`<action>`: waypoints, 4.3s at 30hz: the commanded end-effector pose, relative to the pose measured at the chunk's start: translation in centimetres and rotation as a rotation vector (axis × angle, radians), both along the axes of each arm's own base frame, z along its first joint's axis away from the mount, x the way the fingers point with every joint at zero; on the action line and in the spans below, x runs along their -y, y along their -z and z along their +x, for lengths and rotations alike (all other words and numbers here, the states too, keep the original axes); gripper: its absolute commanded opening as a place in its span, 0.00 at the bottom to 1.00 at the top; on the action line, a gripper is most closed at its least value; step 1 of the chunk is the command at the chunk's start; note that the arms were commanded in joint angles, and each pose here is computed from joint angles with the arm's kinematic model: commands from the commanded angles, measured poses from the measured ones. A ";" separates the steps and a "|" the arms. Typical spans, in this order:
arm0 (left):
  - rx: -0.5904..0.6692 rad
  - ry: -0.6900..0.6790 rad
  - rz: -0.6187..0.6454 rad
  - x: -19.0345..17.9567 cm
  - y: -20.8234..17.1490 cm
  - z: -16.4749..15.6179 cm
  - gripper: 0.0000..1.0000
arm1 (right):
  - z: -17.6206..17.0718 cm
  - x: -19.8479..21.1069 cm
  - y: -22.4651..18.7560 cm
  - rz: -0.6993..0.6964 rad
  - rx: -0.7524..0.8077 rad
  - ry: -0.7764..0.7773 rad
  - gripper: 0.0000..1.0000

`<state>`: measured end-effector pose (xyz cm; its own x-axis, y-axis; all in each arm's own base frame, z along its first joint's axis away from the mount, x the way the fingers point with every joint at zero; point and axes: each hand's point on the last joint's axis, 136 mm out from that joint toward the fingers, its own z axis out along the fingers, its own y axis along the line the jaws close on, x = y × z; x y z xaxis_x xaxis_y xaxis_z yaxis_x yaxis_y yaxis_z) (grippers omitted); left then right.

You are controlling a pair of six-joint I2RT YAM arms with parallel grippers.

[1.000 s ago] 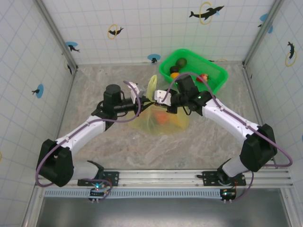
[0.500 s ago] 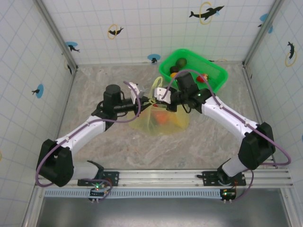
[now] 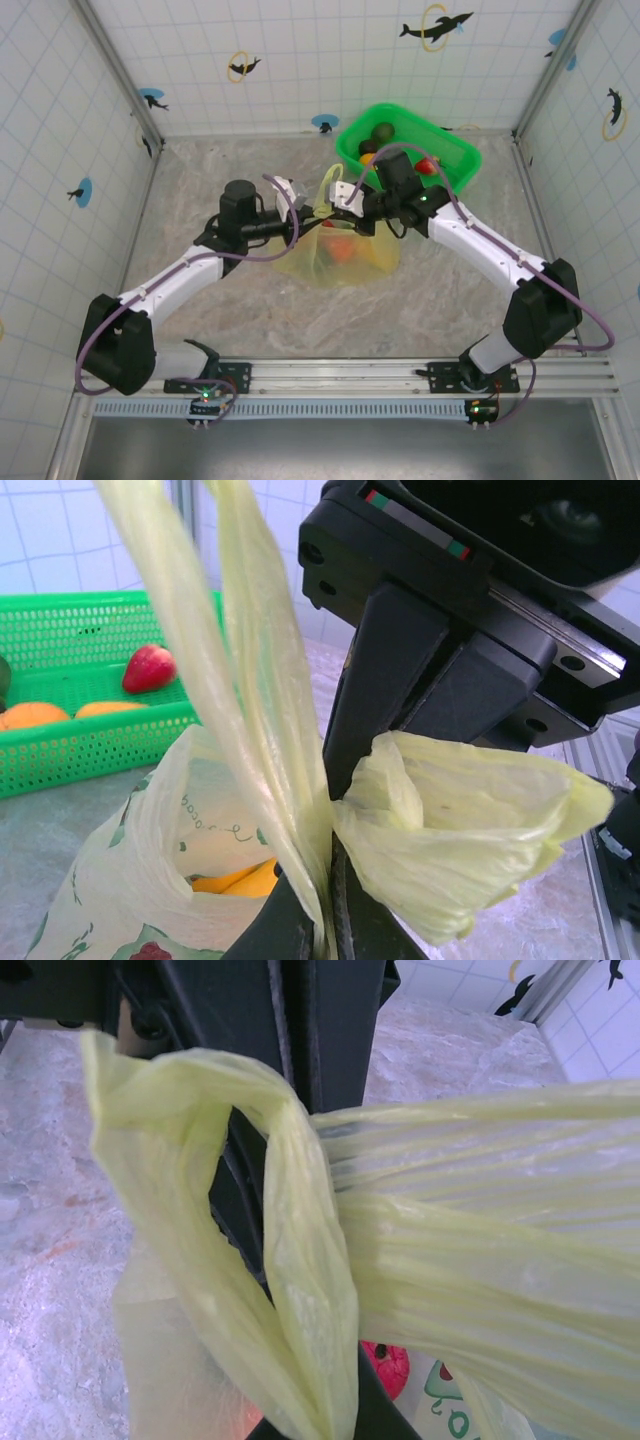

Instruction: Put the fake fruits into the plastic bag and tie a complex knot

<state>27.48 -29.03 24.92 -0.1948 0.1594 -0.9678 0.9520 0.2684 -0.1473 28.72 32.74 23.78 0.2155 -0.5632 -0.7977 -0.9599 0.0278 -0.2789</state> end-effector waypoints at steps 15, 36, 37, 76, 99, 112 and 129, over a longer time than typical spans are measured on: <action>0.075 0.061 0.009 0.3 -0.2 -1.8 0.29 | -0.5 -1.1 -0.6 0.027 -0.087 -0.035 0.00; 0.084 0.070 -0.014 0.5 -0.5 -2.1 0.07 | -1.5 -2.8 -0.4 0.016 -0.105 -0.075 0.00; 0.085 0.070 -0.015 0.4 -0.5 -2.2 0.05 | -1.5 -2.7 -0.4 0.015 -0.105 -0.074 0.00; 0.082 0.068 -0.093 0.0 -1.5 -2.3 0.23 | -2.7 -2.8 0.4 0.100 -0.131 -0.072 0.00; 0.103 0.082 -0.110 -0.2 -2.0 -2.9 0.00 | -2.1 2.7 -0.4 0.282 -0.012 0.103 0.44; 0.105 0.114 -0.124 0.0 -1.9 -3.4 0.00 | -1.7 1.1 -0.4 0.314 -0.107 0.037 0.26; 0.078 0.113 -0.125 0.1 -1.7 -3.1 0.25 | -2.4 -0.3 -0.4 0.270 -0.158 -0.022 0.00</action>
<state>24.76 -28.96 26.15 -0.1217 0.0660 -0.9904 0.9789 0.1729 -0.1088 26.62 32.31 23.66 0.0776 -0.3190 -0.9446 -0.9890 0.0953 -0.1134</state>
